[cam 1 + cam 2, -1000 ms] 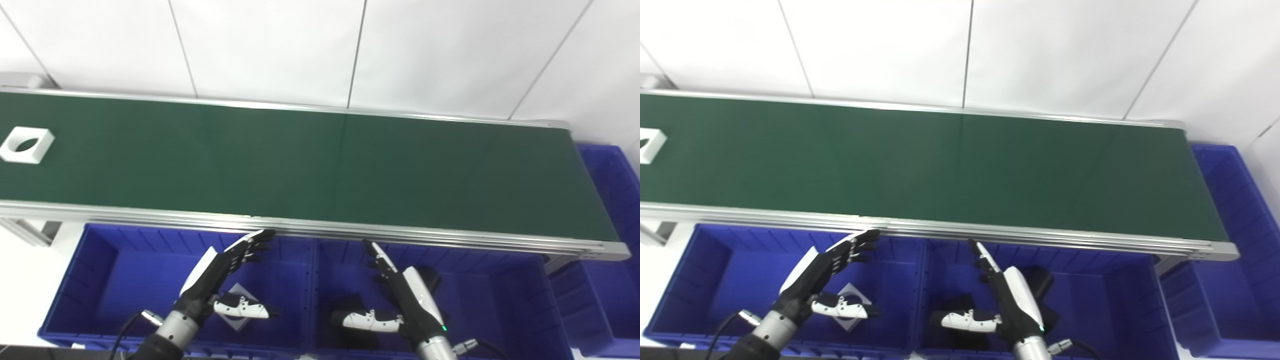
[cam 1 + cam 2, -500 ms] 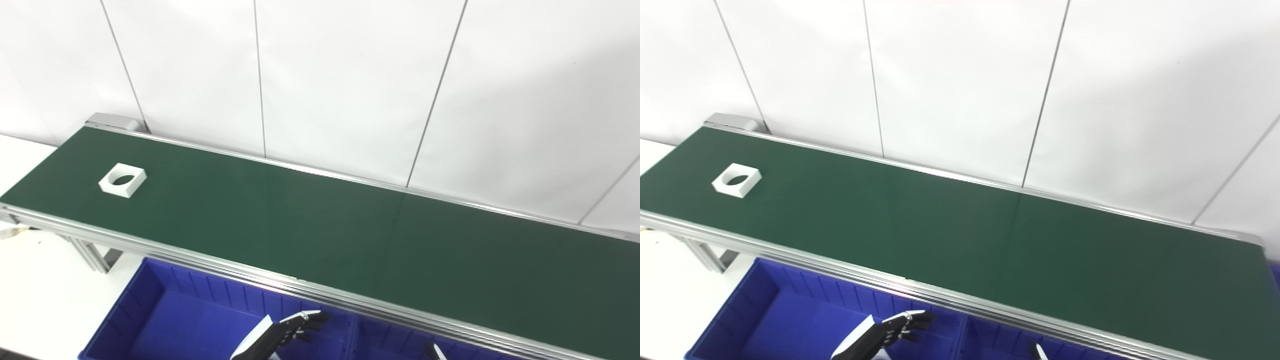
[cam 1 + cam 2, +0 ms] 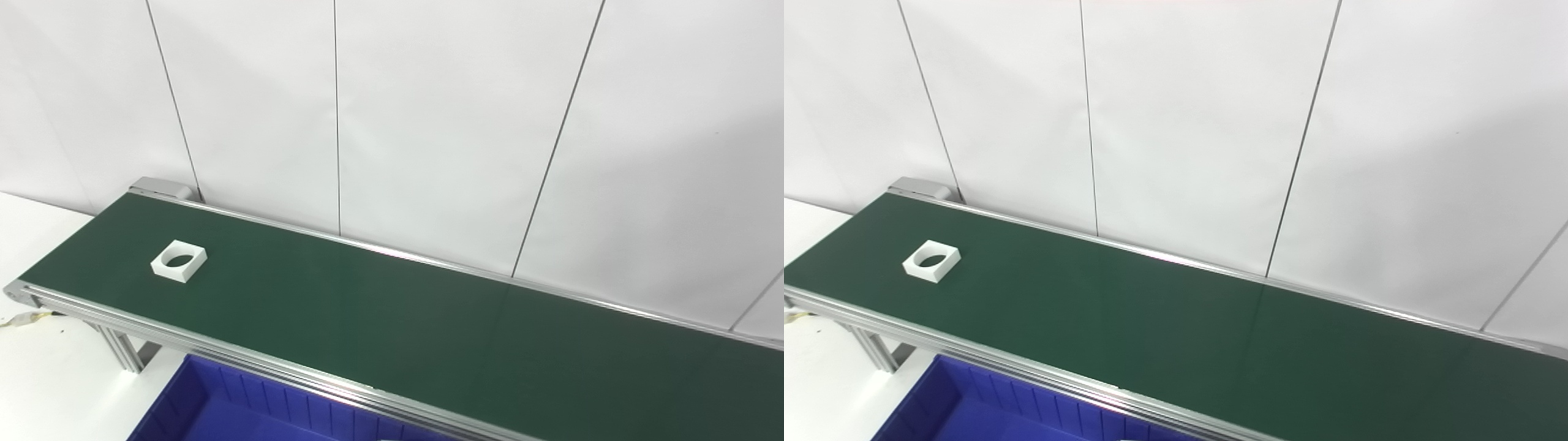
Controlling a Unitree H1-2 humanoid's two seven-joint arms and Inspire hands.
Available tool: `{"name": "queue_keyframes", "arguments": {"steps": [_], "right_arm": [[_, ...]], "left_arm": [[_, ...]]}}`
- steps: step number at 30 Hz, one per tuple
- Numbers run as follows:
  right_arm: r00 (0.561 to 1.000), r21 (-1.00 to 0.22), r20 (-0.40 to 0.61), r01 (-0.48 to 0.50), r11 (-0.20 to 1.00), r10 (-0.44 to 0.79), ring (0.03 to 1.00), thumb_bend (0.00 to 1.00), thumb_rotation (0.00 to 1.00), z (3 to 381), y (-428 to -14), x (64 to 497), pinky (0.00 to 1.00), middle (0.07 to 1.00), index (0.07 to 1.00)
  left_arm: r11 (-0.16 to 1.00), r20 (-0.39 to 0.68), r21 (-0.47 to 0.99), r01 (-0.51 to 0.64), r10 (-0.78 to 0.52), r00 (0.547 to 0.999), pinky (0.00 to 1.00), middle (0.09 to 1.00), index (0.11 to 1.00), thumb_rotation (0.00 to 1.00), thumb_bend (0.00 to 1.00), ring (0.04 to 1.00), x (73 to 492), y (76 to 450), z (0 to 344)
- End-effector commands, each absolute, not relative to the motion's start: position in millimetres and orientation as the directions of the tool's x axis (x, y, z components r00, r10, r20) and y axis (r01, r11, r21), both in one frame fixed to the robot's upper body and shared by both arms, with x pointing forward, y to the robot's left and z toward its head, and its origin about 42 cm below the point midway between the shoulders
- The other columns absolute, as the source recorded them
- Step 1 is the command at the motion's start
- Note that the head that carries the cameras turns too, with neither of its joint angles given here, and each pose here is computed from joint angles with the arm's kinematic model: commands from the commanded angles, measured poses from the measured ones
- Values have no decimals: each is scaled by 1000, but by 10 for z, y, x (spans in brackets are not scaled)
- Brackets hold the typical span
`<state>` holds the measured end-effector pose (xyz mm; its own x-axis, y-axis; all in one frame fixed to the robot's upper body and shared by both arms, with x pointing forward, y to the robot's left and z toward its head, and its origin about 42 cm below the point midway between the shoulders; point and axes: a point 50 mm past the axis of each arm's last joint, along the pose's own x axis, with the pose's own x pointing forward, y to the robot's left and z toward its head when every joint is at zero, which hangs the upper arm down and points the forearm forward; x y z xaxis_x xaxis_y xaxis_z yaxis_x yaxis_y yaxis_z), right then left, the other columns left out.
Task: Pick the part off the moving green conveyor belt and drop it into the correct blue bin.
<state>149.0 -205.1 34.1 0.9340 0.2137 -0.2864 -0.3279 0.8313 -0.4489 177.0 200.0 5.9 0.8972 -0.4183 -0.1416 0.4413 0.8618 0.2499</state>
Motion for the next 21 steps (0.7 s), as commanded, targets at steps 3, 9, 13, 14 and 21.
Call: {"name": "queue_keyframes", "arguments": {"steps": [3,9,13,14,21], "right_arm": [[956,-467,-177,-289,835,232,888,828,0,441,-2024,1557,794,938,962],[957,-471,-181,-287,834,227,893,827,0,448,-2011,1555,800,938,962],[958,-477,-175,-284,832,226,887,835,0,442,-1992,1558,795,934,955],[959,-478,-173,-282,832,226,884,839,0,438,-1988,1558,792,932,952],[959,-468,-169,-282,837,228,885,841,0,364,-1993,1560,792,933,950]], "left_arm": [[866,-64,259,428,-427,902,734,835,807,25,940,800,1867,1969,137],[864,-66,268,427,-425,903,728,835,804,7,947,798,1855,1976,121],[862,-74,276,424,-421,904,726,832,803,33,949,796,1847,1998,115],[862,-74,276,424,-421,904,725,831,802,28,948,797,1845,2002,114],[859,-67,278,430,-429,901,719,832,800,35,946,796,1838,2015,97]]}}
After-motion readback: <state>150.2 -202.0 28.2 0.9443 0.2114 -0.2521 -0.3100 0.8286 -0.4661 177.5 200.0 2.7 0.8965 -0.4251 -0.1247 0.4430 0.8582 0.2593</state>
